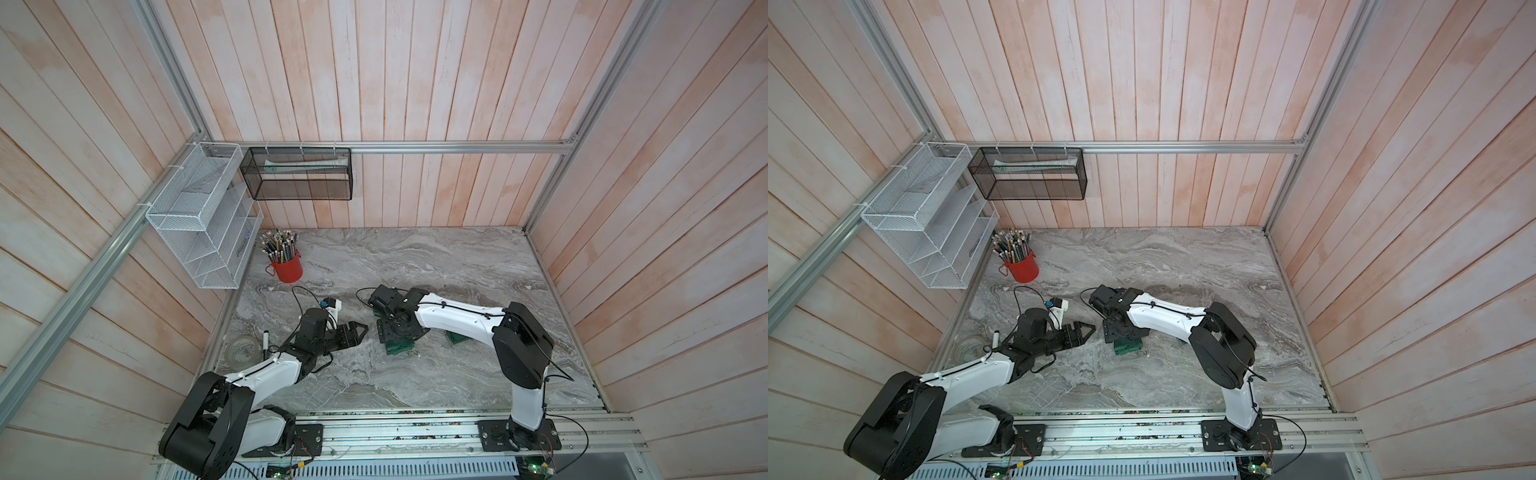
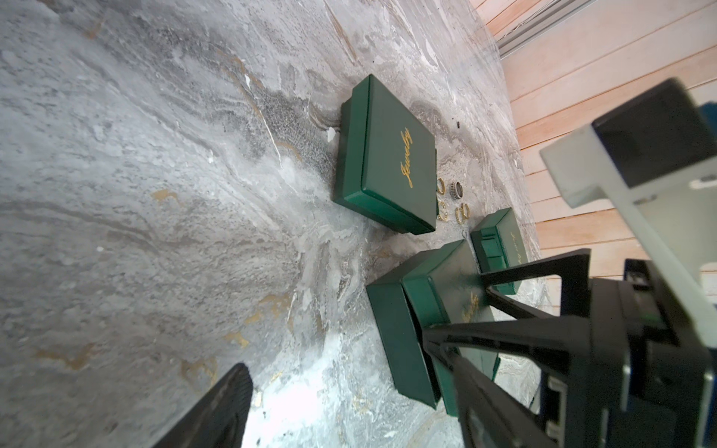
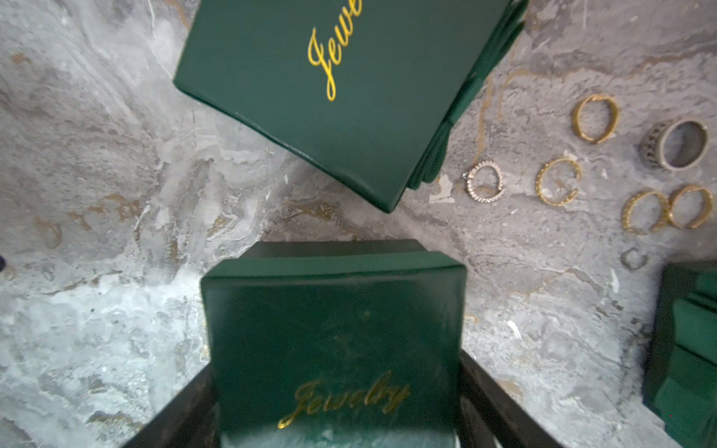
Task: Take the rings out of the lift-off lid box
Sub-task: Close the lid on the jewelry box.
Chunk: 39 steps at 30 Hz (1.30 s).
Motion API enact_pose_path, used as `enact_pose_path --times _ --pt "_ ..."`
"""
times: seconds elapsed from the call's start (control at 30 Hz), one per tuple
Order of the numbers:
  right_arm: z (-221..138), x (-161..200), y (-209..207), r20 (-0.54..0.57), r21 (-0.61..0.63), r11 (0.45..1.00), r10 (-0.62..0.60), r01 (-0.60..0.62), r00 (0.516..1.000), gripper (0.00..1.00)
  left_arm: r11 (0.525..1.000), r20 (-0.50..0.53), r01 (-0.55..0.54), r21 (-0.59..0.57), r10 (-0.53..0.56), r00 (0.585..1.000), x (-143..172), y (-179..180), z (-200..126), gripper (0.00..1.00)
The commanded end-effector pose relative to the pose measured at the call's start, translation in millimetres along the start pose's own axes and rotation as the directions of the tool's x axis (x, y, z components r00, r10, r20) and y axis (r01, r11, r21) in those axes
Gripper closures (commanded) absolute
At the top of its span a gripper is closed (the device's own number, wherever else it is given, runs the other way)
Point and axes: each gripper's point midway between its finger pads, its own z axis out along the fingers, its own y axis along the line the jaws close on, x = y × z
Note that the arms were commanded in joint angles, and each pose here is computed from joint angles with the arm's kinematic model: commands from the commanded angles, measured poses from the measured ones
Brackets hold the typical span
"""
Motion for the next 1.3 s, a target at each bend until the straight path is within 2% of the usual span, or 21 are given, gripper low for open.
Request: enact_pose_path --times 0.0,0.37,1.27 --pt "-0.2 0.0 -1.7 0.003 0.035 0.999 -0.003 0.003 1.0 0.16 1.0 0.015 -0.024 0.014 0.024 1.0 -2.2 -1.8 -1.6 0.17" --pt "-0.8 2.5 1.1 0.003 0.035 0.999 -0.008 0.008 1.0 0.12 1.0 0.011 -0.023 0.013 0.023 1.0 -0.3 0.0 -0.5 0.17" --pt "-21.5 -1.7 -0.5 0.083 0.026 1.0 0.005 -0.007 0.997 0.14 1.0 0.005 -0.018 0.013 0.018 1.0 2.5 3.0 2.3 0.17"
